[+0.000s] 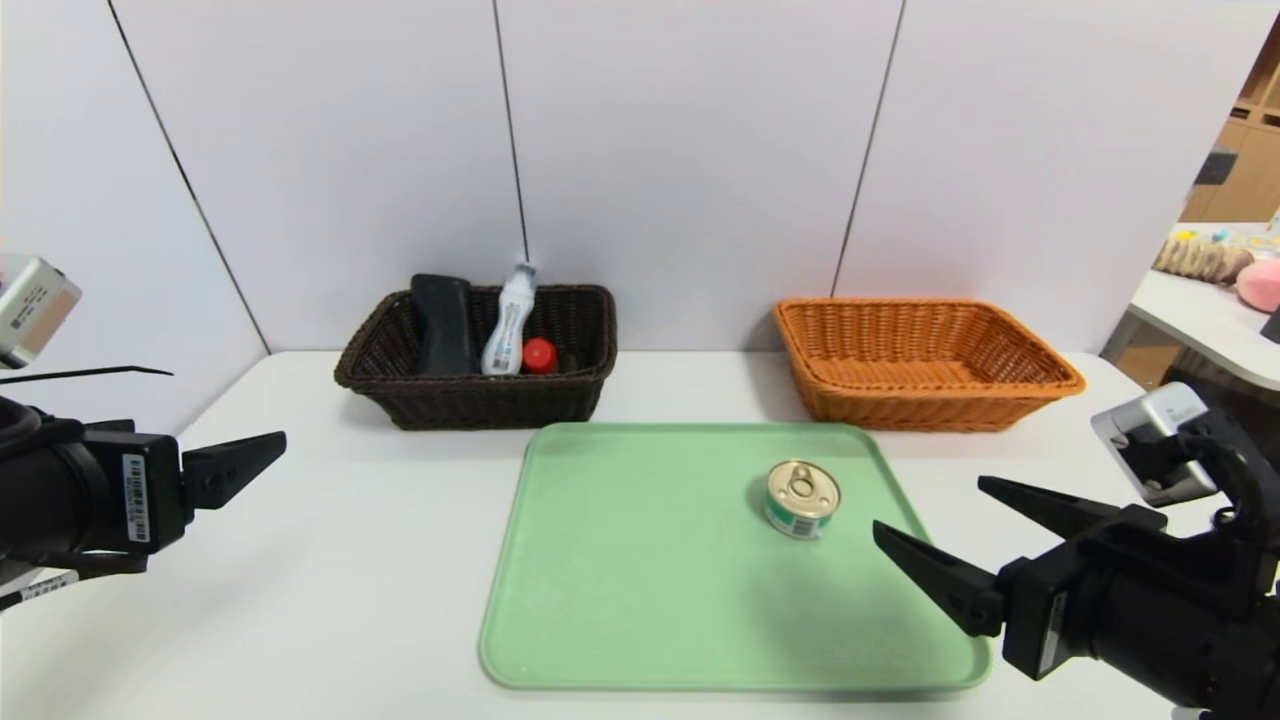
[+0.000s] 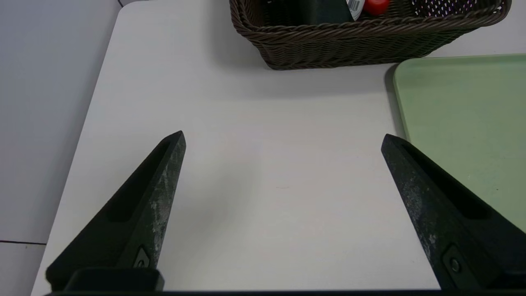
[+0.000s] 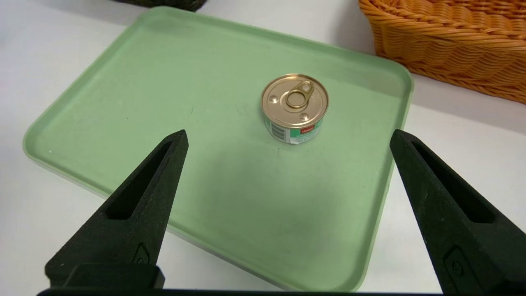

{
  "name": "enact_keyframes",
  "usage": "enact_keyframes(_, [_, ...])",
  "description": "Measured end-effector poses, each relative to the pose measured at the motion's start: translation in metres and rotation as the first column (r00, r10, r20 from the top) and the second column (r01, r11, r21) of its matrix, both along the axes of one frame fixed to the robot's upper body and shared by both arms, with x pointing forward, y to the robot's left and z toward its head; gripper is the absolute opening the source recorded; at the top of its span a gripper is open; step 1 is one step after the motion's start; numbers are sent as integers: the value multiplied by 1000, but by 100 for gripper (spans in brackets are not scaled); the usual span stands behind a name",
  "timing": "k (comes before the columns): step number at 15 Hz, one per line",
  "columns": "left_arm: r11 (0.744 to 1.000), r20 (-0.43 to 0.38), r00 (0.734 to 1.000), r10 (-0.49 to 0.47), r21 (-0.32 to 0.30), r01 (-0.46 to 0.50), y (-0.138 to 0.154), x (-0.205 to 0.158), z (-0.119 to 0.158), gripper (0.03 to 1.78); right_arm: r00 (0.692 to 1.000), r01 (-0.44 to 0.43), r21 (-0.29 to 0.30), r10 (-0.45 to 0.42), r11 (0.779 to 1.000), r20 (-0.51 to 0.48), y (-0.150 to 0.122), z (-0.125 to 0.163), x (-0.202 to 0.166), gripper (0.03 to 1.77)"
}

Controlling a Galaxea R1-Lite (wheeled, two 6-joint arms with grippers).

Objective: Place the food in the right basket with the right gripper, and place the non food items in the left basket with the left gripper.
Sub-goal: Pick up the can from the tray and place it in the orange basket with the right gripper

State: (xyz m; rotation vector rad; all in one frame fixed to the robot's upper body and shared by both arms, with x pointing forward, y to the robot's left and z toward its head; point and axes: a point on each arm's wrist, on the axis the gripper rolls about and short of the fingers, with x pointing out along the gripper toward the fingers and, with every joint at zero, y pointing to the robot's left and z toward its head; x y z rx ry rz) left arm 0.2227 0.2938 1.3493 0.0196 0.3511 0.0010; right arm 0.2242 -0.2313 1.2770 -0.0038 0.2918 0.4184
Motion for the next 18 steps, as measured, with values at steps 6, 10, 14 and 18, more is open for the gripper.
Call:
enact_keyframes(6, [1000, 9, 1000, -1, -2, 1, 1, -1, 2, 169, 997, 7, -19, -8, 1000, -74, -7, -24, -7, 169])
enact_keyframes(10, [1000, 14, 1000, -2, -3, 2, 1, -2, 3, 169, 996, 39, -26, -41, 999, -80, -4, -32, 5, 169])
enact_keyframes(14, [1000, 34, 999, -6, -8, 6, 0, -1, 9, 169, 993, 50, -46, -54, 998, -101, 5, -52, 20, 169])
enact_keyframes(18, [1000, 39, 999, -6, -10, 6, 1, -2, 11, 169, 995, 61, -28, -62, 998, -73, 16, -70, 37, 169])
